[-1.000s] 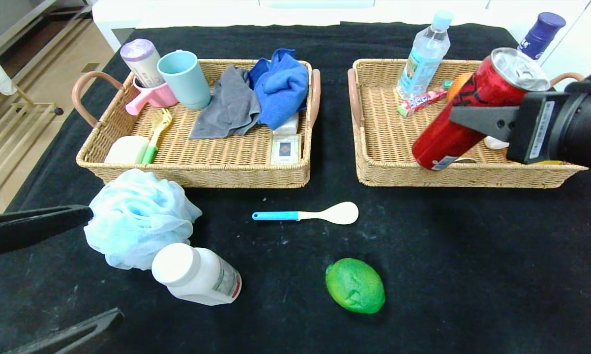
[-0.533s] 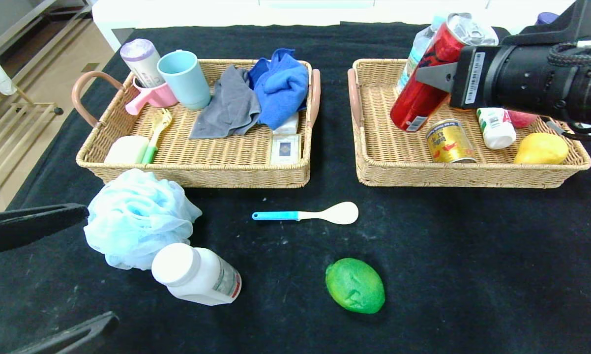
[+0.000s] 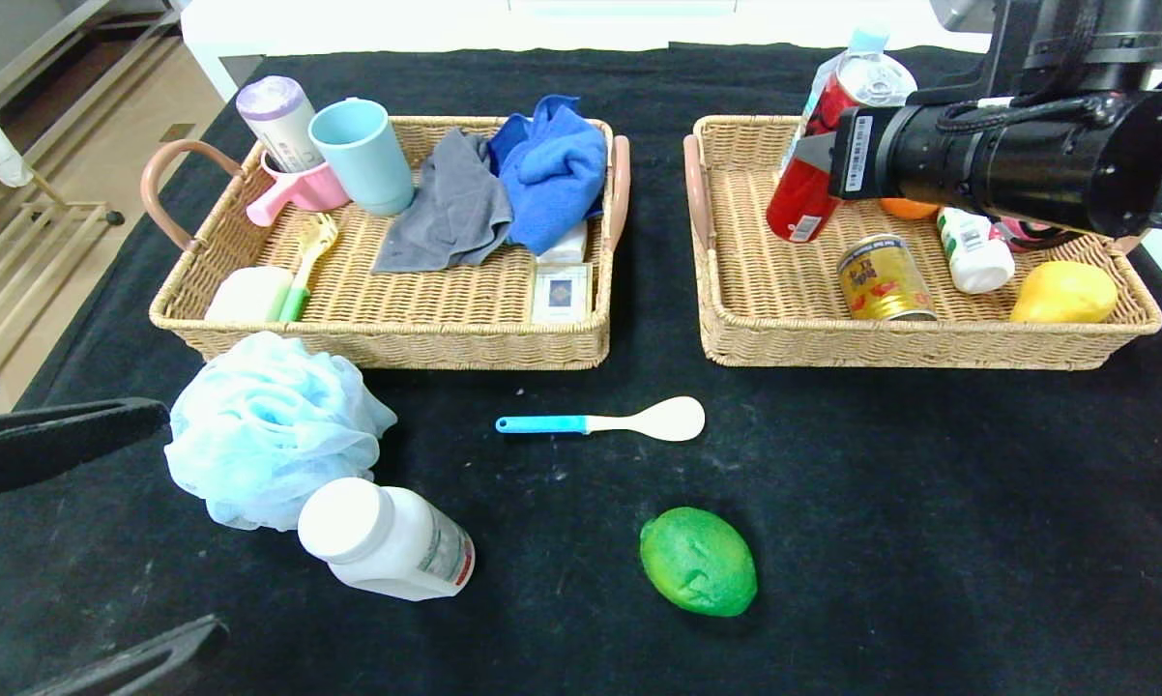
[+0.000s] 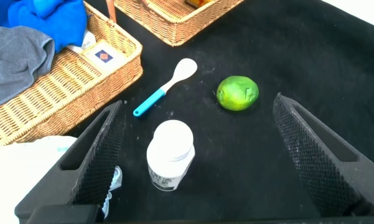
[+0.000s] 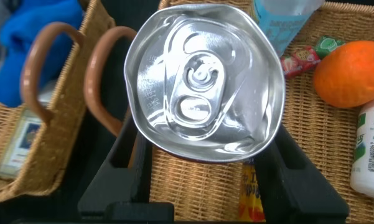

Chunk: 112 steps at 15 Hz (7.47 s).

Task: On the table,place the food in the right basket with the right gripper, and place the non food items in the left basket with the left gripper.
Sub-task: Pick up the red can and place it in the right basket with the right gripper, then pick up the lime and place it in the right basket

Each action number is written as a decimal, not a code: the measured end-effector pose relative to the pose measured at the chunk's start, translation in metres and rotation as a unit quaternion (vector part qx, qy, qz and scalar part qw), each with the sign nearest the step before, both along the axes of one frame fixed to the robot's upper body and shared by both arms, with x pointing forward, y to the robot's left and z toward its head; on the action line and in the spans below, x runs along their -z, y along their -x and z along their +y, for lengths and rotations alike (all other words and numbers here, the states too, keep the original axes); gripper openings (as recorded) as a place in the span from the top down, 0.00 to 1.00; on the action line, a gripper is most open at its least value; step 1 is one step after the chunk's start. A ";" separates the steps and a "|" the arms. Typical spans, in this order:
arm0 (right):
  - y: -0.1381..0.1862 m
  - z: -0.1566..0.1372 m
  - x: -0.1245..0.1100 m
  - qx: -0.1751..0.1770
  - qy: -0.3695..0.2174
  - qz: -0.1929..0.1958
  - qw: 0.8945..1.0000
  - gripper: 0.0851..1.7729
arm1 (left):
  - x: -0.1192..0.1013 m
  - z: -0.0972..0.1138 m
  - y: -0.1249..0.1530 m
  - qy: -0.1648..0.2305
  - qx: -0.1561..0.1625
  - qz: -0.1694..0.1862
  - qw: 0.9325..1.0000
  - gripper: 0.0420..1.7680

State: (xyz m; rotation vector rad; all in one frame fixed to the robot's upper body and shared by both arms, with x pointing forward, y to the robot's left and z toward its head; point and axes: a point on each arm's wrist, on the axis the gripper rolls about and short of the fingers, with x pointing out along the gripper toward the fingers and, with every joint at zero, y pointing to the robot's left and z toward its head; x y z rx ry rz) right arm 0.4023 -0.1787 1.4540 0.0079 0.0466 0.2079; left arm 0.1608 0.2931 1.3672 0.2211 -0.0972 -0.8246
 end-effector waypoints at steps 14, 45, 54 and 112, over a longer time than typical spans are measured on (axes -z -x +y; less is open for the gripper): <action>-0.047 0.001 0.032 0.029 0.001 0.031 0.999 0.47 | -0.003 0.002 0.004 0.001 0.000 -0.012 1.000 0.03; 0.130 0.070 0.087 -0.149 0.189 0.227 0.944 0.05 | -0.004 0.006 0.013 0.002 0.000 -0.033 0.999 0.03; 0.138 0.101 0.117 -0.159 0.225 0.253 0.928 0.04 | -0.006 0.008 0.017 0.006 0.000 -0.044 0.999 0.03; -0.003 -0.059 0.024 0.193 0.060 0.098 0.974 0.40 | -0.007 0.008 0.017 0.005 -0.004 -0.048 0.999 0.03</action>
